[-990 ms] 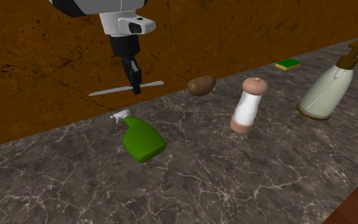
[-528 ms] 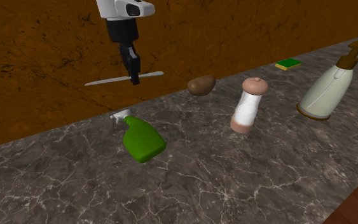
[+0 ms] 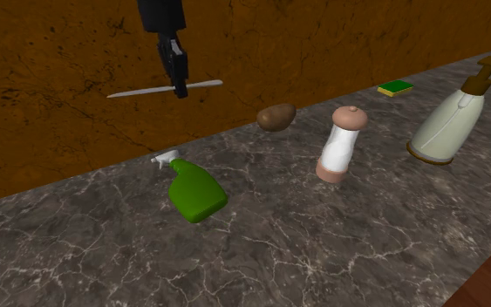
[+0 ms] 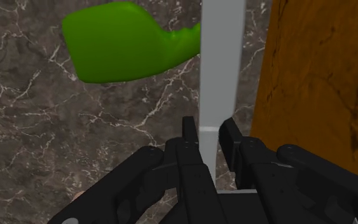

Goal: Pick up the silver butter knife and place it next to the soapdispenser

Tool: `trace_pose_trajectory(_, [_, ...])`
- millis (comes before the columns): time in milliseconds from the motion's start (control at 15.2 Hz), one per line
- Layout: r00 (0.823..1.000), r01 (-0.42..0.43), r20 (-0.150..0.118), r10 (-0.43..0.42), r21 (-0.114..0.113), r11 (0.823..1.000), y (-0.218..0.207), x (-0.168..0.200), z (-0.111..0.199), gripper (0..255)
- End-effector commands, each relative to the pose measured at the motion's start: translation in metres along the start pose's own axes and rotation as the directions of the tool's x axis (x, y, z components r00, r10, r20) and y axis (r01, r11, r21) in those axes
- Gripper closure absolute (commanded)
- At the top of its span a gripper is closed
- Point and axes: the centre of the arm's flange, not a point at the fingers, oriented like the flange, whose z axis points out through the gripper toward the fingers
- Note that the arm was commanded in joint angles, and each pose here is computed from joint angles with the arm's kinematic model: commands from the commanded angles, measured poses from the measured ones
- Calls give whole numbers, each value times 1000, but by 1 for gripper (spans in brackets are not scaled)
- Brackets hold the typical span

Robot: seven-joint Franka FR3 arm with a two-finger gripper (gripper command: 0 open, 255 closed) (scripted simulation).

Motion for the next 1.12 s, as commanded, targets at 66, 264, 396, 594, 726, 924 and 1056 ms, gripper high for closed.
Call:
trace_pose_trajectory(66, [1000, 0, 0, 0, 0, 1000, 2, 0, -16, 255])
trace_pose_trajectory(264, [1000, 0, 0, 0, 0, 1000, 4, 0, -32, 255])
trace_pose_trajectory(396, [1000, 0, 0, 0, 0, 1000, 5, 1, -42, 255])
trace_pose_trajectory(594, [1000, 0, 0, 0, 0, 1000, 6, 1, -58, 255])
trace_pose_trajectory(726, [1000, 0, 0, 0, 0, 1000, 7, 1, -68, 255])
trace_pose_trajectory(924, [1000, 0, 0, 0, 0, 1000, 8, 1, -84, 255])
trace_pose_trajectory(1056, [1000, 0, 0, 0, 0, 1000, 9, 1, -95, 255])
